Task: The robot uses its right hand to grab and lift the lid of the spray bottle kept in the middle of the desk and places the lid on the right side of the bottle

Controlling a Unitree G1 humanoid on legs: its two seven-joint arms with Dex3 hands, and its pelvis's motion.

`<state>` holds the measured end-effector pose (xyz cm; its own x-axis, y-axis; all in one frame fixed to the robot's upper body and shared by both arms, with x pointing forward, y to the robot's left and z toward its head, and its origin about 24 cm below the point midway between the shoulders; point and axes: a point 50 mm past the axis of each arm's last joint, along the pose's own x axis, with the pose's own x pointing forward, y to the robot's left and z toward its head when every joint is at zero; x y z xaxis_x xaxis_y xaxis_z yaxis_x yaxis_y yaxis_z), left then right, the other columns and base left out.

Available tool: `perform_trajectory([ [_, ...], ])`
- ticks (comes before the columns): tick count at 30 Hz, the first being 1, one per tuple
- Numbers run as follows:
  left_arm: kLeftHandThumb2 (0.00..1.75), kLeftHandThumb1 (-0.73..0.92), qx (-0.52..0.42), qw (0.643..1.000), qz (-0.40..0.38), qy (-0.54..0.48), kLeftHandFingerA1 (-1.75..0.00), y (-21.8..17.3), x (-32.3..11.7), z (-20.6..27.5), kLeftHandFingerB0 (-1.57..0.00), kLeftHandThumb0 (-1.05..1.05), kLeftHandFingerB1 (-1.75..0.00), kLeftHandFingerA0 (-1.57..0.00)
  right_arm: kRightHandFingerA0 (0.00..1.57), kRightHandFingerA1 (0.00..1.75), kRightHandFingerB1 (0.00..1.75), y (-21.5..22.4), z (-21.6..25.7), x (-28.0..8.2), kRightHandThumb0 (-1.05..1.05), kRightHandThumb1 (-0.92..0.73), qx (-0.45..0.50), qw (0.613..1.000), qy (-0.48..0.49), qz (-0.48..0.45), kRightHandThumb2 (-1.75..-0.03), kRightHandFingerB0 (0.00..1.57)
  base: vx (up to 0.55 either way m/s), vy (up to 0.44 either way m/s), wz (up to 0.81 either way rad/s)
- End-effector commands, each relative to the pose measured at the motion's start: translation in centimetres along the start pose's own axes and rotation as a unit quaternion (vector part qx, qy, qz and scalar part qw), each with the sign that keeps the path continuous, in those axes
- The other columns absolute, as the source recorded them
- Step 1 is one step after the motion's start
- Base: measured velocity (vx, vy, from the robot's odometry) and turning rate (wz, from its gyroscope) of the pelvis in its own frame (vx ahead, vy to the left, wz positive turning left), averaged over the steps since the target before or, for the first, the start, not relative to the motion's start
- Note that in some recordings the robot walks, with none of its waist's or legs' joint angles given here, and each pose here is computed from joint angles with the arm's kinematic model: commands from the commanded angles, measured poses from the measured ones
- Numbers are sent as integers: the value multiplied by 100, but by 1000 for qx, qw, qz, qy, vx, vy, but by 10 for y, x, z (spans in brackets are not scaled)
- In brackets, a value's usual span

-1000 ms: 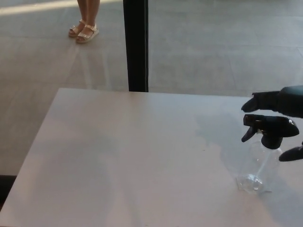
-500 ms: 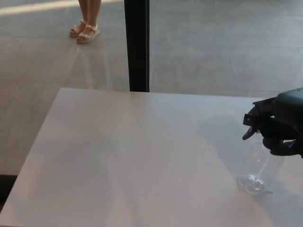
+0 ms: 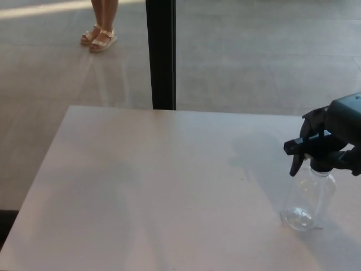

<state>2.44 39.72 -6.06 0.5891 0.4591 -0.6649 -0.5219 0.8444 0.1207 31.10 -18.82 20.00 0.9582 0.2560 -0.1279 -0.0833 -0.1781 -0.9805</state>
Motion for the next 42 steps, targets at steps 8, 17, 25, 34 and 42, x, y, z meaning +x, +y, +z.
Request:
perform_trajectory([
  [8,119,77,13,1000,3,-18,-60,4,-1,6,-29,-90,-49,-50,96,173,71,4,-5,-5,-31,-69,-60,996,8,-72,-95,82,0,0,0],
  [17,79,92,11,1000,6,-14,-53,6,-1,6,-34,-94,-38,-55,100,175,61,-2,-13,-3,-26,-56,60,994,-2,-89,-107,81,0,0,0],
  [25,76,92,15,1000,2,-19,-51,7,-2,9,-33,-101,-38,-54,90,175,168,-37,-32,3,-25,-57,98,988,4,-120,-111,72,0,0,0],
  [34,75,92,8,1000,8,-16,-52,8,-2,7,-34,-100,-38,-57,94,163,63,-120,-68,-1,-33,-70,68,977,40,-197,-72,72,0,0,0],
  [42,78,92,13,1000,9,-19,-53,7,0,10,-35,-92,-38,-57,92,175,101,-178,-86,-28,-29,-50,101,961,91,-242,-109,83,0,0,0],
])
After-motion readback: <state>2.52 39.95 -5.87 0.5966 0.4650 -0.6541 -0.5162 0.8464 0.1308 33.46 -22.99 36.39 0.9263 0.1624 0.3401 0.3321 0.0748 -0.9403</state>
